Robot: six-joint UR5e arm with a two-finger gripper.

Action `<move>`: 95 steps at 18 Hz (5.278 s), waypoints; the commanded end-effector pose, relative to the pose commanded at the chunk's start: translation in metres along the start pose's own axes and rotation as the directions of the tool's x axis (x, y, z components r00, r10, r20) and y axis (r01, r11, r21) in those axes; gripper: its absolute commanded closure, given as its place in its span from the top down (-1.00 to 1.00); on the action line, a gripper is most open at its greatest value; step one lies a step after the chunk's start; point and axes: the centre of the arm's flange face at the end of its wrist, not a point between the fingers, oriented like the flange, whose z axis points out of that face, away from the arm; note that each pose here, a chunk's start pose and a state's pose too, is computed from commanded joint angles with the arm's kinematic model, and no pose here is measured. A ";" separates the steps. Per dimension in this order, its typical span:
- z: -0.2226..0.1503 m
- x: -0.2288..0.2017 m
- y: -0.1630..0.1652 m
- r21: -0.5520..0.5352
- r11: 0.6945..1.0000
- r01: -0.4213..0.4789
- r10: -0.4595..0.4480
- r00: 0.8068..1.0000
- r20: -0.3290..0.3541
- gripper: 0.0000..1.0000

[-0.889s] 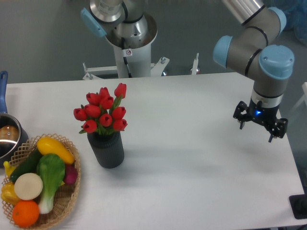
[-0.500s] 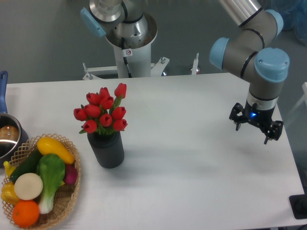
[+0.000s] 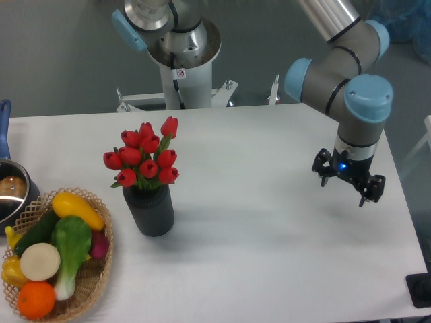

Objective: Pick up the flowers from the vase
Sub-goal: 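Move the open gripper from its start pose toward the red tulips, then swing the open gripper over to the tulip stems above the black vase, then lower the gripper onto the tulip stems and close it around them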

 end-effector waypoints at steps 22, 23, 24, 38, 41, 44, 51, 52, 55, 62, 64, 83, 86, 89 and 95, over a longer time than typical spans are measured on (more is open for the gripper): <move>0.013 0.122 -0.016 0.596 0.780 0.190 -0.053 0.969 -0.240 1.00; 0.008 0.124 -0.019 0.609 0.771 0.187 -0.048 0.970 -0.237 1.00; 0.003 0.124 -0.022 0.612 0.771 0.176 -0.042 0.973 -0.228 1.00; -0.049 0.117 -0.066 0.684 0.720 0.122 -0.005 0.985 -0.170 1.00; -0.067 0.107 -0.074 0.727 0.670 0.154 -0.027 0.983 -0.183 1.00; -0.071 0.109 -0.076 0.766 0.625 0.154 -0.011 0.982 -0.189 1.00; -0.058 0.157 -0.084 0.838 0.528 0.135 0.077 0.975 -0.206 1.00; -0.059 0.167 -0.088 0.841 0.526 0.125 0.091 0.975 -0.202 1.00; -0.067 0.184 -0.090 0.854 0.510 0.107 0.111 0.976 -0.188 1.00; -0.065 0.218 -0.089 0.884 0.462 0.075 0.152 0.975 -0.162 1.00; -0.053 0.237 -0.086 0.918 0.396 0.032 0.191 0.975 -0.116 1.00; -0.066 0.250 -0.100 0.910 0.402 0.103 0.186 0.964 -0.191 1.00; -0.069 0.256 -0.109 0.907 0.405 0.117 0.199 0.957 -0.212 1.00; -0.067 0.256 -0.110 0.907 0.403 0.123 0.200 0.955 -0.218 0.66; -0.067 0.255 -0.111 0.915 0.381 0.135 0.202 0.953 -0.225 -0.12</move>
